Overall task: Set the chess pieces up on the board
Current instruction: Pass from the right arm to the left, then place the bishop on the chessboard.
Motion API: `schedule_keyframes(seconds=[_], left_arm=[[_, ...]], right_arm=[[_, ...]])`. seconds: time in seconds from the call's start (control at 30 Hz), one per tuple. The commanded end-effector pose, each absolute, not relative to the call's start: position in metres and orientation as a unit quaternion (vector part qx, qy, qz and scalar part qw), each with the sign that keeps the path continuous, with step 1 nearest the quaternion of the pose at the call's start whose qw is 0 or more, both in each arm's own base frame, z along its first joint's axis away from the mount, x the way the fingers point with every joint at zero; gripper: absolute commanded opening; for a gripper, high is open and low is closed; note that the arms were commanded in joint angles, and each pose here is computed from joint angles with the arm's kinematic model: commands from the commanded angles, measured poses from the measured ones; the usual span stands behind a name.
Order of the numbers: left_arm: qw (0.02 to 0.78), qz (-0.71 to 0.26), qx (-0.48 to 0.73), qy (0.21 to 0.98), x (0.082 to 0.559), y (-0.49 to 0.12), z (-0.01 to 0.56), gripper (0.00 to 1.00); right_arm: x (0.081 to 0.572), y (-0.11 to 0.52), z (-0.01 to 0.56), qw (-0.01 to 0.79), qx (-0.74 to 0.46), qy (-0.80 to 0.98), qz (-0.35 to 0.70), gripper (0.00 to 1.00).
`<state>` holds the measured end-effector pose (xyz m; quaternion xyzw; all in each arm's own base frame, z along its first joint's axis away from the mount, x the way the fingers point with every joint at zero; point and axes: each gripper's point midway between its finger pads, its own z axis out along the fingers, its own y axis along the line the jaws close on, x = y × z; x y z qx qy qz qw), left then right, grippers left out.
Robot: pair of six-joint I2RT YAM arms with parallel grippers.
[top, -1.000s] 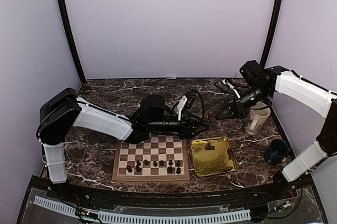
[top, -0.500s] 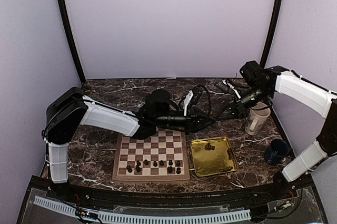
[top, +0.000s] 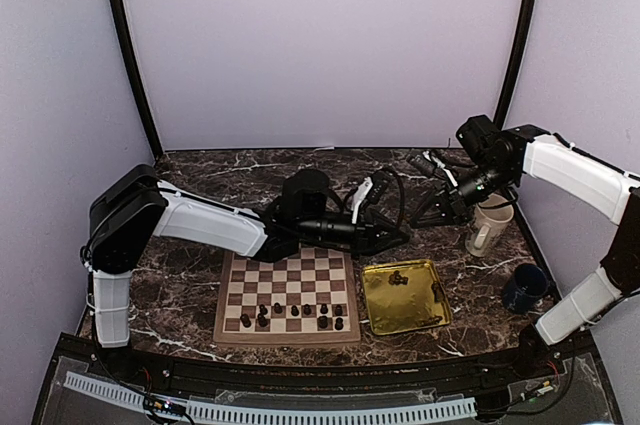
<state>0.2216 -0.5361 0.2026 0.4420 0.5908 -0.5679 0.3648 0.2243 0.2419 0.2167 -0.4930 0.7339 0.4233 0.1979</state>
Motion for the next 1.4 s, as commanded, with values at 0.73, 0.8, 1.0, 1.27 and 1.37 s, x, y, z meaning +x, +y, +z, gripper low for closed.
schedule_keyframes(seconds=[0.73,0.8,1.0,1.27,1.37], left_arm=[[0.336,-0.344,0.322,0.816,0.311,-0.369,0.206,0.07],[0.343,-0.311,0.299,0.835,0.324,-0.351,0.204,0.07],[0.353,-0.276,0.285,0.847,0.333,-0.321,0.2,0.07],[0.355,-0.277,0.274,0.85,0.341,-0.304,0.189,0.08],[0.364,-0.278,0.275,0.845,0.339,-0.303,0.197,0.08]], right_arm=[[0.261,0.249,0.179,0.159,-0.727,0.664,-0.069,0.13],[0.261,0.259,0.167,0.145,-0.751,0.636,-0.102,0.13],[0.262,0.29,0.147,0.113,-0.804,0.542,-0.217,0.13],[0.264,0.333,0.131,0.094,-0.831,0.458,-0.302,0.13],[0.266,0.34,0.12,0.086,-0.834,0.441,-0.32,0.14]])
